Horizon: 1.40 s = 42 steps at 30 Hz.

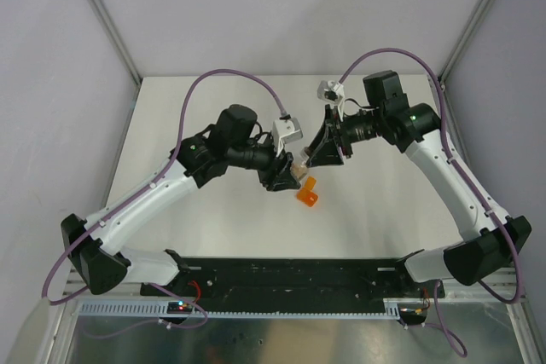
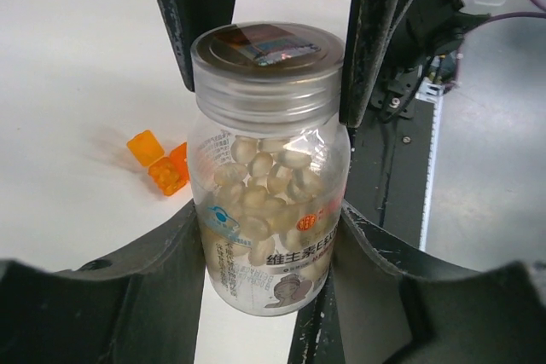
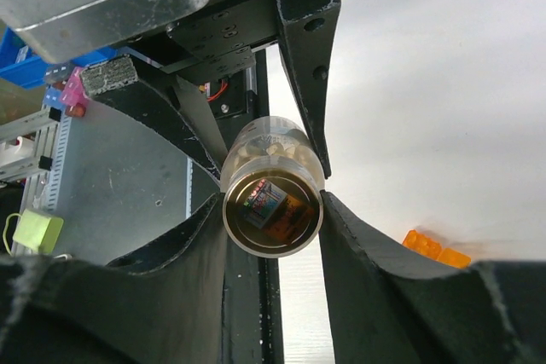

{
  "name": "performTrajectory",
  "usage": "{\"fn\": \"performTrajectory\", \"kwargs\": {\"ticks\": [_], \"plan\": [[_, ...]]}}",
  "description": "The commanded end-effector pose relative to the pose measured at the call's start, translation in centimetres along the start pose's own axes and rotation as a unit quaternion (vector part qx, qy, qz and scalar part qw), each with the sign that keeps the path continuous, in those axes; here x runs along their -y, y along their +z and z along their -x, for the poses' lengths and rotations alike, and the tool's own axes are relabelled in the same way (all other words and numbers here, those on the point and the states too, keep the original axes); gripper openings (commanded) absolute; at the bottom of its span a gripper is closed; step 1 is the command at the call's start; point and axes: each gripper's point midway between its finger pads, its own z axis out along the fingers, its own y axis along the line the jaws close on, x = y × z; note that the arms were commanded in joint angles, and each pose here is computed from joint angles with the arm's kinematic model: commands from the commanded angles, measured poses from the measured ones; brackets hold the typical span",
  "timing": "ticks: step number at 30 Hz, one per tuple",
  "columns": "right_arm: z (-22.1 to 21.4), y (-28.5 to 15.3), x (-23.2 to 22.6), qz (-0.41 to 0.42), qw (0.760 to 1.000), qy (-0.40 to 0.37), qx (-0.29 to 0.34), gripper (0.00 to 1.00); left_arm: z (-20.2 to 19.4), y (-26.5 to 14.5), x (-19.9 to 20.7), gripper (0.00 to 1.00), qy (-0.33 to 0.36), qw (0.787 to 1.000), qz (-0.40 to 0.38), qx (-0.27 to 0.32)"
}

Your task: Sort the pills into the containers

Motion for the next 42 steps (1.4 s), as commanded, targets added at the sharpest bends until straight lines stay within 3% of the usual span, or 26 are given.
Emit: {"fn": "performTrajectory", "kwargs": {"ticks": [1,14,27,29,34,37,39,42], "plan": [[0.8,-1.0,-2.0,-0.004,0.999,-0.049,0.001,0.04,2.3,-0.9,2.5,0.00,0.023,0.997,-0.068,0.042],[2.1,-2.2,-6.7,0.034,0.982,-0.185,-0.003,0.00,2.7,-3.4,9.3,0.00,-0.019,0.962,-0.268,0.045],[1.9,-2.1,-7.5,0.018,0.968,-0.249,-0.023,0.01,3.1,-3.8,10.4,0.00,-0.029,0.948,-0.315,0.041],[1.9,-2.1,-7.3,0.009,0.968,-0.249,-0.025,0.05,3.1,-3.6,10.1,0.00,-0.024,0.951,-0.305,0.043],[2.1,-2.3,-6.6,-0.022,0.972,-0.233,-0.028,0.30,3.0,-3.2,9.2,0.00,-0.015,0.961,-0.271,0.047],[2.2,-2.4,-6.3,-0.033,0.973,-0.225,-0.025,0.33,2.9,-2.8,8.5,0.00,0.001,0.967,-0.250,0.051],[2.1,-2.3,-6.2,-0.033,0.975,-0.220,-0.023,0.28,2.9,-2.7,8.1,0.00,0.007,0.970,-0.238,0.053],[2.0,-2.0,-6.3,-0.025,0.976,-0.213,-0.022,0.11,3.0,-2.4,7.7,0.00,0.010,0.972,-0.227,0.054]]}}
